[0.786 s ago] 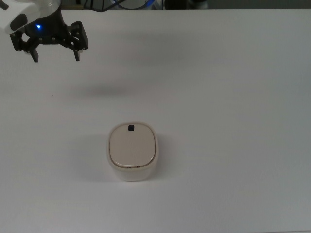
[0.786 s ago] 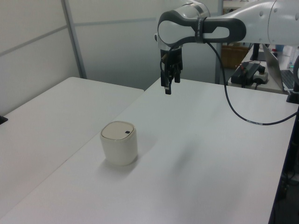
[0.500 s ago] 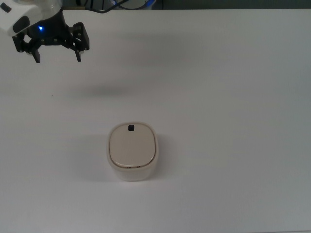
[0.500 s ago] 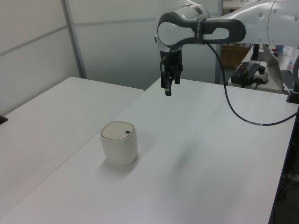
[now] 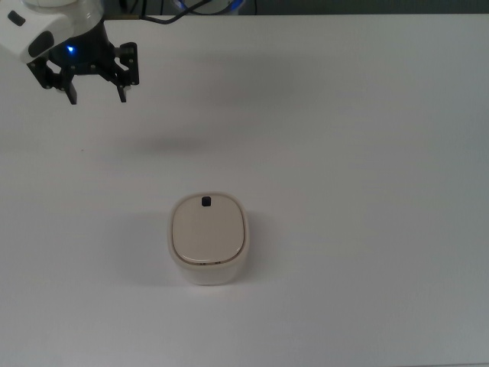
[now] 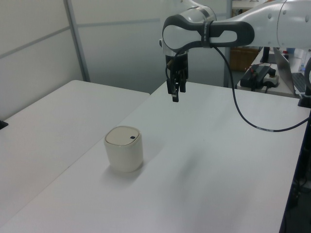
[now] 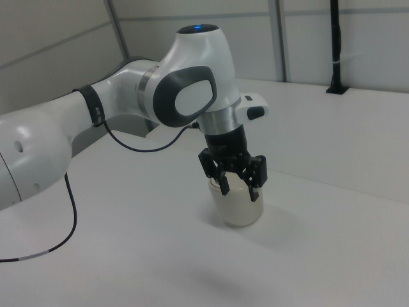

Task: Open the trash can
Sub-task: 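Move the gripper over the cream trash can and lower toward its lid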

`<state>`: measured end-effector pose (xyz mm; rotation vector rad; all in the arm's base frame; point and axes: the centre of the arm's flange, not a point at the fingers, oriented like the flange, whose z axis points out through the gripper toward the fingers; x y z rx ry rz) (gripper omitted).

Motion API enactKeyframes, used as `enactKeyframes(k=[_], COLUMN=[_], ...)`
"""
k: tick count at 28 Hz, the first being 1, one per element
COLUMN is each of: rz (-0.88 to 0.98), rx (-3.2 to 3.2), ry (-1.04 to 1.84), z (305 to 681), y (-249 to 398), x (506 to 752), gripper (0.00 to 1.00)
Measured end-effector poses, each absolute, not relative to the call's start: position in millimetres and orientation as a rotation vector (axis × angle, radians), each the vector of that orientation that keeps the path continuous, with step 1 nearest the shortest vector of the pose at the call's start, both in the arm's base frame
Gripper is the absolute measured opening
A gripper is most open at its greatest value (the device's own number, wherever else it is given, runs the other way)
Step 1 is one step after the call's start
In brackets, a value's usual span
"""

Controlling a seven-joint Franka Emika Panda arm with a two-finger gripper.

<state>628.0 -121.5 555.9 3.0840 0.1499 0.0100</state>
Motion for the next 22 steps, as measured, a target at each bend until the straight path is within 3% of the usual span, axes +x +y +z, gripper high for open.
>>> enactKeyframes(k=[3, 13, 18, 22], rz=[0.011, 0.007, 0.109, 0.206], rx=[3.086, 3.092, 3.124, 3.134], ry=[0.160, 0.238, 0.255, 0.262], z=[556, 551, 547, 539], y=[-117, -85, -73, -66], x=[629, 636, 649, 662], gripper=[0.58, 0.24, 0.01, 0.01])
